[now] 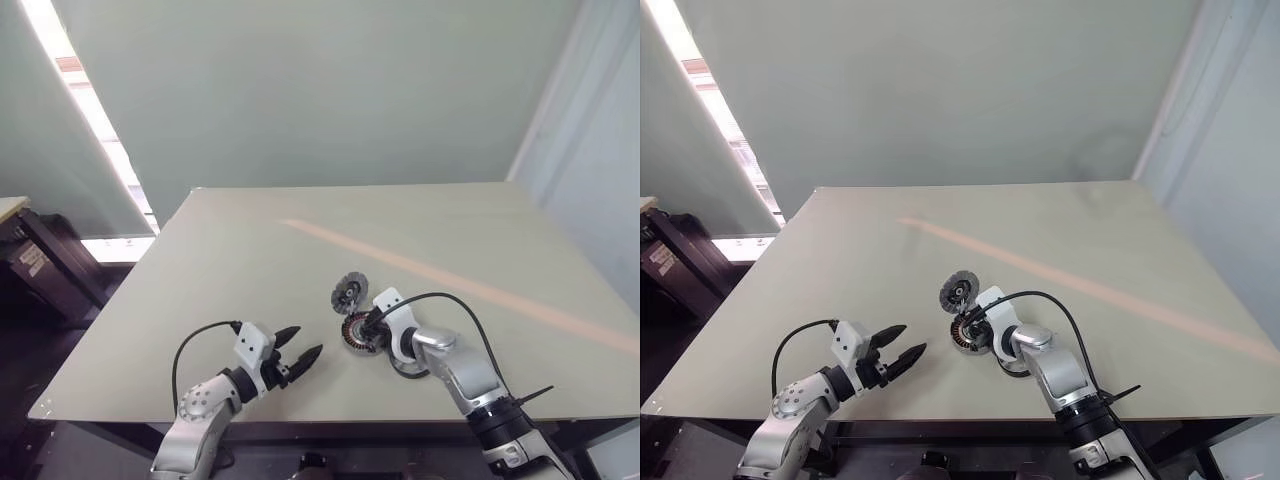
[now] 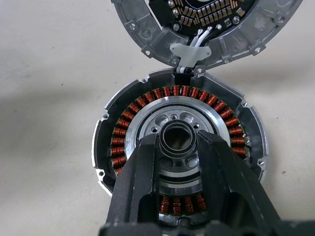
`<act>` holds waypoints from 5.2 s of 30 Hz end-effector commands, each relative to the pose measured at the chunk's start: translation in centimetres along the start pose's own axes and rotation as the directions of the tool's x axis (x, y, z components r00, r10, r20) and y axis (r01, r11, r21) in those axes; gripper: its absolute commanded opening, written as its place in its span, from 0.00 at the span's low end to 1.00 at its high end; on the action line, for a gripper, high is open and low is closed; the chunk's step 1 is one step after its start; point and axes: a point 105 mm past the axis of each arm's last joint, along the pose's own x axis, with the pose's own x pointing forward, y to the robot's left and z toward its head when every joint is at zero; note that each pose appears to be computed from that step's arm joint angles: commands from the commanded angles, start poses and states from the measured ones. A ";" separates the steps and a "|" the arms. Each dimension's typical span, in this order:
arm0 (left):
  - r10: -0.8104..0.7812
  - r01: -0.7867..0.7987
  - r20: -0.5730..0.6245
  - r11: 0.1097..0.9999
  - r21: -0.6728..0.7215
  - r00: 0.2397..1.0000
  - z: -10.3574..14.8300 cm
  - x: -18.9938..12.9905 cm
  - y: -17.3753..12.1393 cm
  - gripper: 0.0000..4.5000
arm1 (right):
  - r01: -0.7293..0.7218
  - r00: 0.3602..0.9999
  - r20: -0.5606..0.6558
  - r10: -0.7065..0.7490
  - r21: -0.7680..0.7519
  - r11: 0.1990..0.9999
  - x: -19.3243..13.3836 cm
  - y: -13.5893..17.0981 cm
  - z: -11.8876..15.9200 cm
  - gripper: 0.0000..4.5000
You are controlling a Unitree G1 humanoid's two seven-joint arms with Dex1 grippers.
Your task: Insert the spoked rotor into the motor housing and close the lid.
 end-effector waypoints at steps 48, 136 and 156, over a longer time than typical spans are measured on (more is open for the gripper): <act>-0.001 -0.001 0.044 0.999 0.044 0.999 1.0 0.3 0.4 0.76 | -0.003 1.000 0.022 0.003 -0.012 1.000 1.1 0.5 -0.8 0.00; -0.092 0.093 0.038 0.996 -0.001 0.995 0.7 1.1 -1.1 0.76 | -0.247 0.893 0.355 -0.276 0.900 0.359 -9.6 -2.8 2.7 0.10; -0.090 0.090 0.036 0.996 0.005 0.995 0.8 1.0 -0.9 0.76 | -0.370 0.920 0.387 -0.054 0.908 0.197 -4.6 2.5 4.4 0.10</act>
